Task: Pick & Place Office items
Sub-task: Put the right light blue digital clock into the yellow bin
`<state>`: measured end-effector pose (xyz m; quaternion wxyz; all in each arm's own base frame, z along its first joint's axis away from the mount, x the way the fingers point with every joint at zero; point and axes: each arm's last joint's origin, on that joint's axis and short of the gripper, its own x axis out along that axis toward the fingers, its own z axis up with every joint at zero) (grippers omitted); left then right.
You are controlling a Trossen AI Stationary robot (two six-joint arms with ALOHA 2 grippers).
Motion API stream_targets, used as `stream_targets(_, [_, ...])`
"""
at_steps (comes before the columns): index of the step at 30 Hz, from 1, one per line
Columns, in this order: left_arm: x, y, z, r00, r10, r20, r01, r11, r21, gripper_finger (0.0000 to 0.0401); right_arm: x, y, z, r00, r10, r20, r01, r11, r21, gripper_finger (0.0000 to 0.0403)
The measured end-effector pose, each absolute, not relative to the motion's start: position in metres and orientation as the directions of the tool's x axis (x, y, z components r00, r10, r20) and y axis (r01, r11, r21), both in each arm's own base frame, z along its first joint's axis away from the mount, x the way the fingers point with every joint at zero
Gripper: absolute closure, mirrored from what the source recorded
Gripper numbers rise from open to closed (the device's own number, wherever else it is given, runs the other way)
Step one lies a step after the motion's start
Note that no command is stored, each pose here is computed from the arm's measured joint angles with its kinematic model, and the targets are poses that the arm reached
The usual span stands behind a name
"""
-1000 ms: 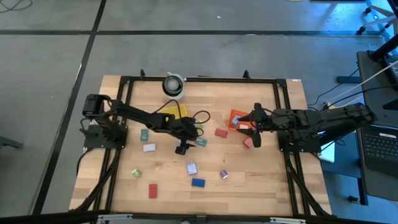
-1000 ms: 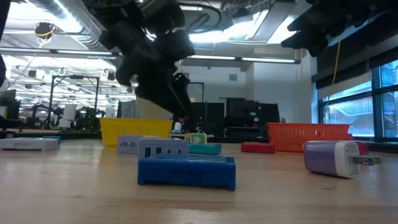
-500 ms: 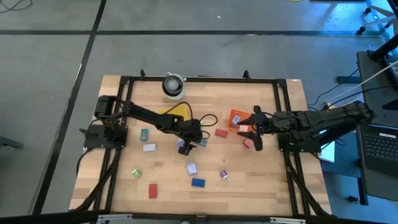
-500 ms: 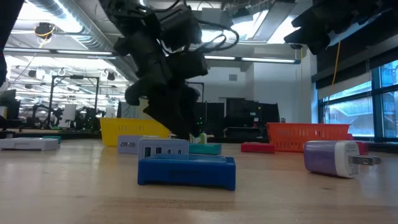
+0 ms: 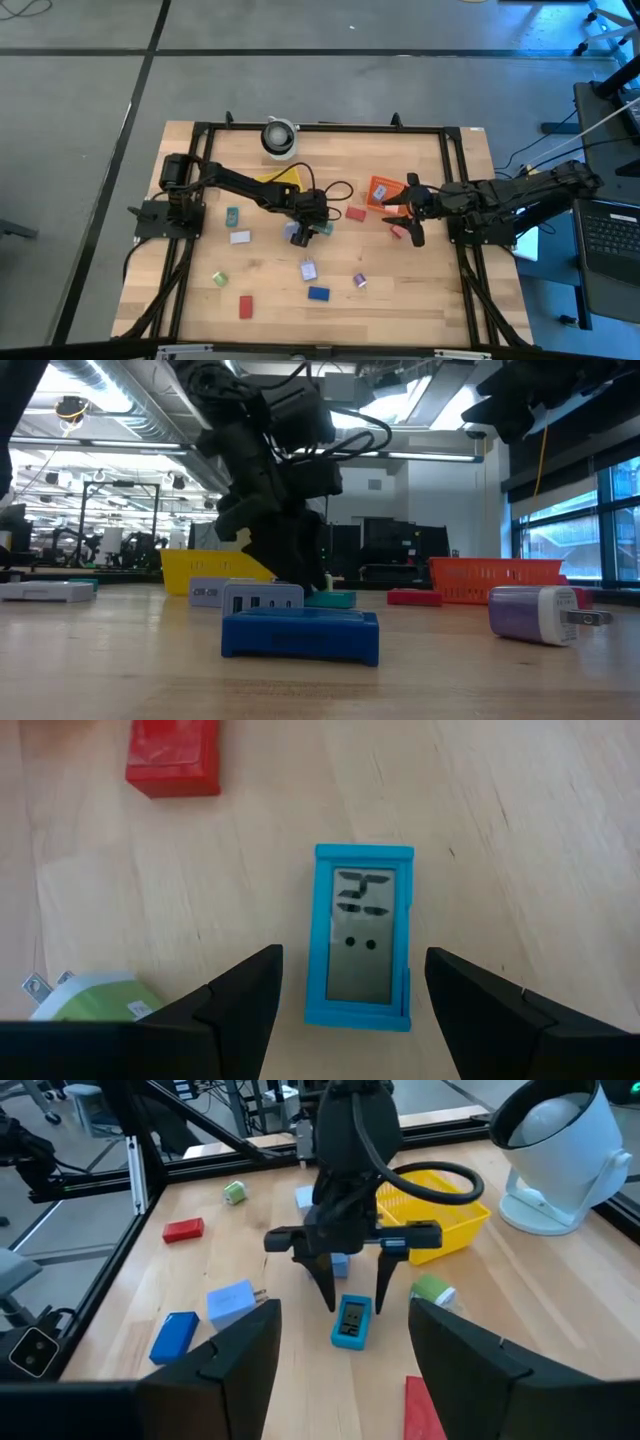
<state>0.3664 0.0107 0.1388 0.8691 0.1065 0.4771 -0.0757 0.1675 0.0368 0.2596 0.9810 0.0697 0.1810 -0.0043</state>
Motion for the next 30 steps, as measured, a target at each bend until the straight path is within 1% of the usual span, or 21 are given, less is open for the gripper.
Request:
stream_targets(8, [0.368,0.010,0.127,0.508,-0.080,-0.858,0.247,0.968,0.055,0.0158,0.168,0.037,0.260,0.935,0.017,-0.355,0.033,0.990,0.134,0.0181])
stream_targets(15, [0.369,0.010,0.126,0.515,-0.080,-0.853,0.245,0.968,0.058,0.0159,0.168,0.037,0.260,0.935,0.017,-0.355,0.033,0.990,0.134,0.0181])
stream_targets(19, [0.370,0.010,0.127,0.519,-0.075,-0.851,0.244,0.968,0.063,0.0167,0.168,0.037,0.260,0.935,0.017,-0.355,0.033,0.990,0.134,0.0181])
stream_targets(23, [0.371,0.010,0.127,0.520,-0.076,-0.851,0.244,0.968,0.063,0.0188,0.168,0.037,0.260,0.935,0.017,-0.355,0.034,0.990,0.137,0.0181])
stream_targets(30, [0.371,0.010,0.128,0.525,-0.073,-0.848,0.242,0.968,0.067,0.0251,0.168,0.037,0.260,0.935,0.019,-0.355,0.033,0.989,0.141,0.0181])
